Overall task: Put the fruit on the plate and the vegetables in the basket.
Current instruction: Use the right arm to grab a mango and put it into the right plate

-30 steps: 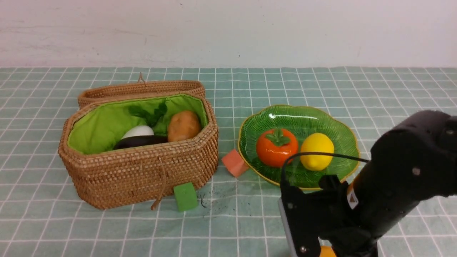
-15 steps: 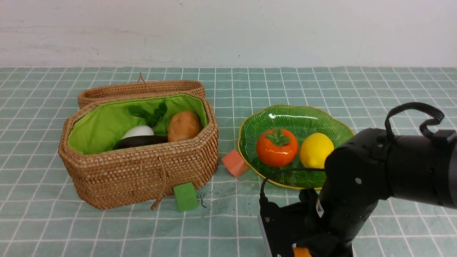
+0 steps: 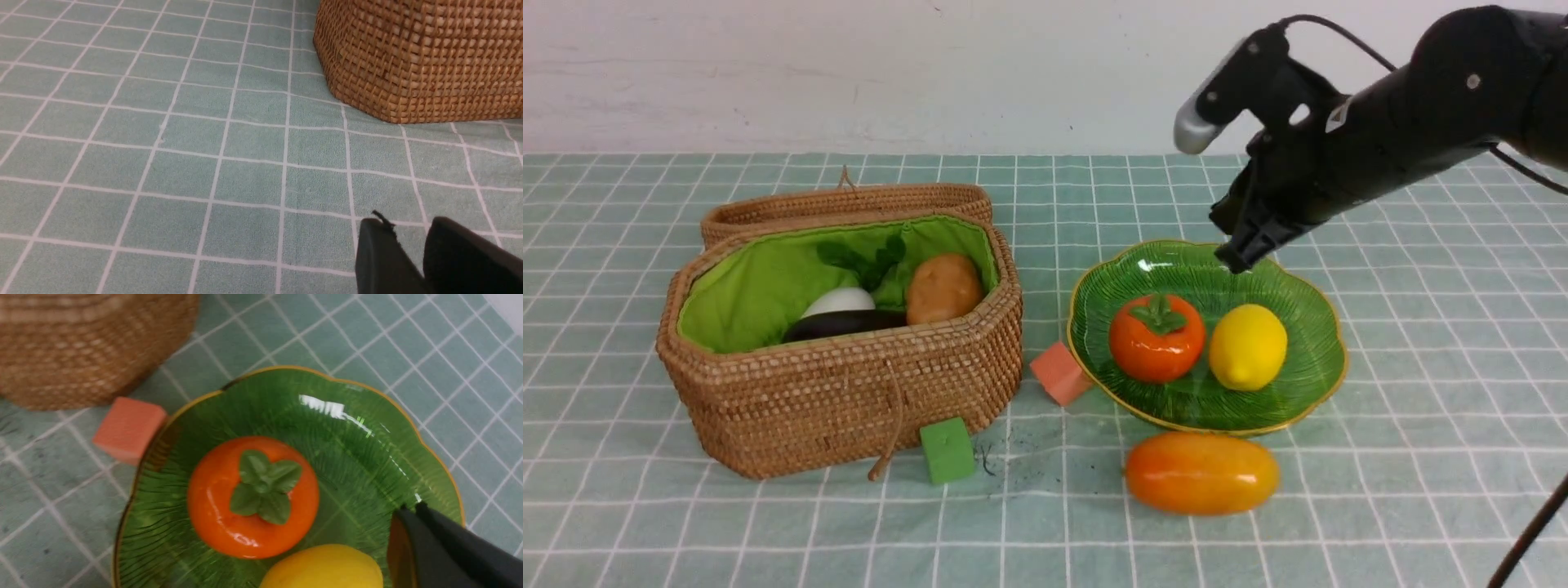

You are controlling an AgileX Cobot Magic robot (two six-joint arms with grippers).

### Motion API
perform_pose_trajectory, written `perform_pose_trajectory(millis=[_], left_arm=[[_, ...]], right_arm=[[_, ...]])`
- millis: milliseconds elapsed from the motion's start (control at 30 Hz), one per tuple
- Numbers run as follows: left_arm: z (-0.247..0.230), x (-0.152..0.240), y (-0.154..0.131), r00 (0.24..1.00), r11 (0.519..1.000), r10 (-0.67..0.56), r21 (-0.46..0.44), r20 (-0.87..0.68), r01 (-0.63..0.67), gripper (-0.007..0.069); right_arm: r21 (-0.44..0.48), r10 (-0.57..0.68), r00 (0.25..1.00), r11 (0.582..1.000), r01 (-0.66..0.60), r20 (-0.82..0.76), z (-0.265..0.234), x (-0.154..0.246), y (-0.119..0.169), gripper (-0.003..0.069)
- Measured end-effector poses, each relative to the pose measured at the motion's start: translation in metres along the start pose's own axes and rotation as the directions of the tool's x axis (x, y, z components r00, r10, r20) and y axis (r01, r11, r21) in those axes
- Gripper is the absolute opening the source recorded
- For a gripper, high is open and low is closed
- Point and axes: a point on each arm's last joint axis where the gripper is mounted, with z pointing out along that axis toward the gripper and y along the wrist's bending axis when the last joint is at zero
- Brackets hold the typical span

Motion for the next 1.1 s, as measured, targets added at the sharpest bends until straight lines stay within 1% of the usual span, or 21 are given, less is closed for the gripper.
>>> perform_pose_trajectory(millis=[67, 167, 233, 267, 300, 367, 400, 433, 467, 500, 533, 567, 633, 700, 733, 800, 833, 867, 1000, 1033, 1100], left_arm=[[0.000, 0.000, 0.000, 1.000, 1.000, 0.000, 0.000, 0.000, 0.000, 0.0168], [0.000, 0.000, 0.000, 1.000, 1.000, 0.000, 0.000, 0.000, 0.000, 0.0169], [0.000, 0.000, 0.000, 1.000, 1.000, 0.000, 0.000, 0.000, 0.000, 0.0172], [0.000, 0.000, 0.000, 1.000, 1.000, 0.000, 0.000, 0.000, 0.000, 0.0174], [0.000, 0.000, 0.000, 1.000, 1.000, 0.000, 0.000, 0.000, 0.000, 0.0174], [0.000, 0.000, 0.000, 1.000, 1.000, 0.000, 0.000, 0.000, 0.000, 0.0176], [0.000, 0.000, 0.000, 1.000, 1.000, 0.000, 0.000, 0.000, 0.000, 0.0177], [0.000, 0.000, 0.000, 1.000, 1.000, 0.000, 0.000, 0.000, 0.000, 0.0178], [0.000, 0.000, 0.000, 1.000, 1.000, 0.000, 0.000, 0.000, 0.000, 0.0181], [0.000, 0.000, 0.000, 1.000, 1.000, 0.000, 0.000, 0.000, 0.000, 0.0181], [0.000, 0.000, 0.000, 1.000, 1.000, 0.000, 0.000, 0.000, 0.000, 0.0183], [0.000, 0.000, 0.000, 1.000, 1.000, 0.000, 0.000, 0.000, 0.000, 0.0184], [0.000, 0.000, 0.000, 1.000, 1.000, 0.000, 0.000, 0.000, 0.000, 0.0186], [0.000, 0.000, 0.000, 1.000, 1.000, 0.000, 0.000, 0.000, 0.000, 0.0187], [0.000, 0.000, 0.000, 1.000, 1.000, 0.000, 0.000, 0.000, 0.000, 0.0190], [0.000, 0.000, 0.000, 1.000, 1.000, 0.000, 0.000, 0.000, 0.000, 0.0193], [0.000, 0.000, 0.000, 1.000, 1.000, 0.000, 0.000, 0.000, 0.000, 0.0195], [0.000, 0.000, 0.000, 1.000, 1.000, 0.000, 0.000, 0.000, 0.000, 0.0195], [0.000, 0.000, 0.000, 1.000, 1.000, 0.000, 0.000, 0.000, 0.000, 0.0199], [0.000, 0.000, 0.000, 1.000, 1.000, 0.000, 0.000, 0.000, 0.000, 0.0201], [0.000, 0.000, 0.000, 1.000, 1.000, 0.000, 0.000, 0.000, 0.000, 0.0202]], right_arm=[[-0.010, 0.031, 0.999, 0.999, -0.031, -0.034, 0.009, 0.009, -0.006, -0.0006], [-0.093, -0.004, 0.993, 0.996, -0.007, -0.117, 0.013, 0.018, 0.001, 0.0031], [-0.170, -0.072, 0.985, 0.985, 0.044, -0.160, 0.006, 0.019, 0.011, 0.0095], [-0.209, -0.105, 0.978, 0.976, 0.067, -0.178, 0.001, 0.019, 0.016, 0.0142], [-0.215, -0.106, 0.978, 0.974, 0.065, -0.181, 0.000, 0.019, 0.017, 0.0153], [-0.314, -0.199, 0.956, 0.941, 0.126, -0.214, -0.012, 0.023, 0.031, 0.0335], [-0.353, -0.241, 0.945, 0.923, 0.153, -0.221, -0.016, 0.025, 0.037, 0.0395], [-0.366, -0.258, 0.941, 0.916, 0.165, -0.220, -0.019, 0.025, 0.040, 0.0411], [-0.423, -0.327, 0.919, 0.881, 0.211, -0.221, -0.024, 0.029, 0.051, 0.0546], [-0.431, -0.344, 0.913, 0.873, 0.226, -0.219, -0.024, 0.029, 0.054, 0.0559], [-0.471, -0.397, 0.892, 0.843, 0.261, -0.216, -0.026, 0.031, 0.064, 0.0627], [-0.495, -0.437, 0.874, 0.819, 0.290, -0.210, -0.027, 0.033, 0.073, 0.0653], [-0.526, -0.511, 0.836, 0.776, 0.349, -0.199, -0.024, 0.034, 0.092, 0.0670], [-0.535, -0.542, 0.817, 0.758, 0.374, -0.197, -0.020, 0.035, 0.100, 0.0668], [-0.541, -0.590, 0.783, 0.733, 0.414, -0.200, -0.012, 0.040, 0.111, 0.0656], [-0.538, -0.613, 0.764, 0.722, 0.436, -0.203, -0.006, 0.043, 0.116, 0.0646], [-0.540, -0.628, 0.749, 0.713, 0.447, -0.210, 0.005, 0.048, 0.119, 0.0624], [-0.537, -0.628, 0.749, 0.714, 0.449, -0.210, 0.006, 0.048, 0.119, 0.0621], [-0.538, -0.637, 0.736, 0.712, 0.451, -0.227, 0.033, 0.057, 0.121, 0.0562], [-0.543, -0.637, 0.735, 0.712, 0.446, -0.231, 0.040, 0.060, 0.123, 0.0537], [-0.551, -0.638, 0.733, 0.709, 0.440, -0.237, 0.043, 0.062, 0.123, 0.0524]])
